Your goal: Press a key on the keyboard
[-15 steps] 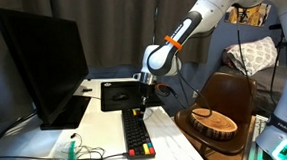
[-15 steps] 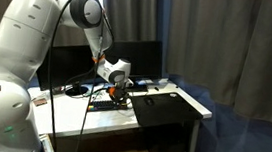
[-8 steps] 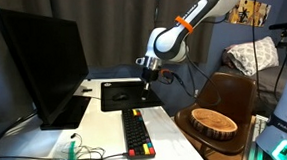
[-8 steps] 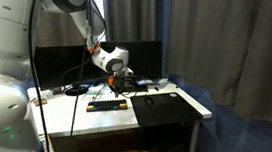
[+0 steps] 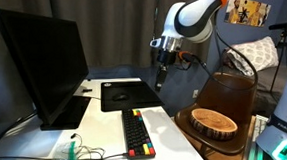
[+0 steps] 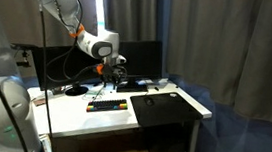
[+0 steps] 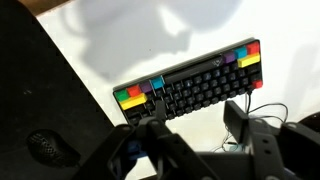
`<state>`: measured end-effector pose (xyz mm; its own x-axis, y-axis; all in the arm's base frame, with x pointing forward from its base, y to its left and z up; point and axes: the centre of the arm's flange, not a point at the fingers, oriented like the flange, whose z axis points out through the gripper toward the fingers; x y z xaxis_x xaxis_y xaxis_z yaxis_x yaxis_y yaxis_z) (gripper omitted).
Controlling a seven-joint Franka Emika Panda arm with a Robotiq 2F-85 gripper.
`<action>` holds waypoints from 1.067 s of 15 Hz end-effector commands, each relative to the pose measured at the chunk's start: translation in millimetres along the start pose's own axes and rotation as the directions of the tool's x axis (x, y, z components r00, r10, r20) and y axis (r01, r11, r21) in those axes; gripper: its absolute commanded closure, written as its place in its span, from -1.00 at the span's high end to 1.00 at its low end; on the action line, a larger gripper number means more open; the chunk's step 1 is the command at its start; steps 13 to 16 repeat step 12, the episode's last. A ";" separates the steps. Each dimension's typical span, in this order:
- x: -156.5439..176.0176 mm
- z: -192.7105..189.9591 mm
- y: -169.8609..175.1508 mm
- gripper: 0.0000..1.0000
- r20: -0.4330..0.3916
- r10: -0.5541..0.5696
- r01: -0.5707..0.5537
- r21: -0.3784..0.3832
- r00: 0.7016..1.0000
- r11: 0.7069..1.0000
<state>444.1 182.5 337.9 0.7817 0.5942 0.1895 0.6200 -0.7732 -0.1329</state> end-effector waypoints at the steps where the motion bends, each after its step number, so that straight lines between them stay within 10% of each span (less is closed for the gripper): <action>1: -49.7 -52.4 -16.6 0.89 -0.008 0.004 -0.004 -0.027 1.000 1.000; 16: -77.7 -81.0 -1.7 1.00 -0.068 -0.102 0.103 0.008 0.992 0.995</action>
